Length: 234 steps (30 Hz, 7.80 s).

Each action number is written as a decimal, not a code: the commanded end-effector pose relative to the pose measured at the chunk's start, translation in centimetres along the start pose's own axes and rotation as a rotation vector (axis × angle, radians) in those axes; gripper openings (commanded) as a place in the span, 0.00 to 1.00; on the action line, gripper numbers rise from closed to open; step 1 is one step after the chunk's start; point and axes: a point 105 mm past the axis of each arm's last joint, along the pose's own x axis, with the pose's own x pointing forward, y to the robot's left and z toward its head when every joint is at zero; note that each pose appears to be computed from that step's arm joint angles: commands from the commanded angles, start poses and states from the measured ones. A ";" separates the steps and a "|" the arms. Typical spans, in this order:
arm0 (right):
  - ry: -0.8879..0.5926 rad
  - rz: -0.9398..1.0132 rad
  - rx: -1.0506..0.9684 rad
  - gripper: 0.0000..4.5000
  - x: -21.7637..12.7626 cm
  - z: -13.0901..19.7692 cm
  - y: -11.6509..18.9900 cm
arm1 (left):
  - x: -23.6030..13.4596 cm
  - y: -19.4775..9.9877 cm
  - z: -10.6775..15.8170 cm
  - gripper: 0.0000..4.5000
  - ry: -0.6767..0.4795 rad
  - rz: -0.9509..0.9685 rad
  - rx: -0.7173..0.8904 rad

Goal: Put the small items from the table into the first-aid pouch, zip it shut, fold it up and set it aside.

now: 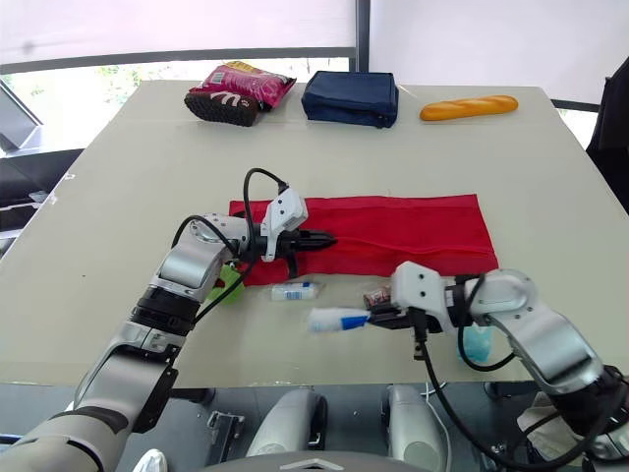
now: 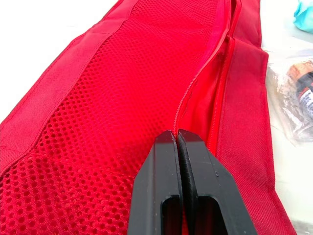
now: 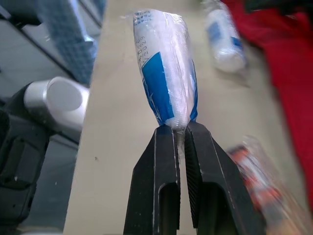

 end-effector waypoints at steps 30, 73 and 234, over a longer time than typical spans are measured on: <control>-0.007 -0.563 0.546 0.01 3.7 2.5 -6.6 | 1.7 -2.6 3.7 0.00 -0.181 -0.054 -0.028; -0.281 -0.488 0.897 0.43 9.0 6.1 -8.1 | 1.7 -3.0 2.8 0.00 -0.165 -0.079 -0.021; -0.019 -0.600 0.562 0.41 7.2 3.1 -9.5 | 1.2 -0.6 2.3 0.00 -0.154 -0.138 0.105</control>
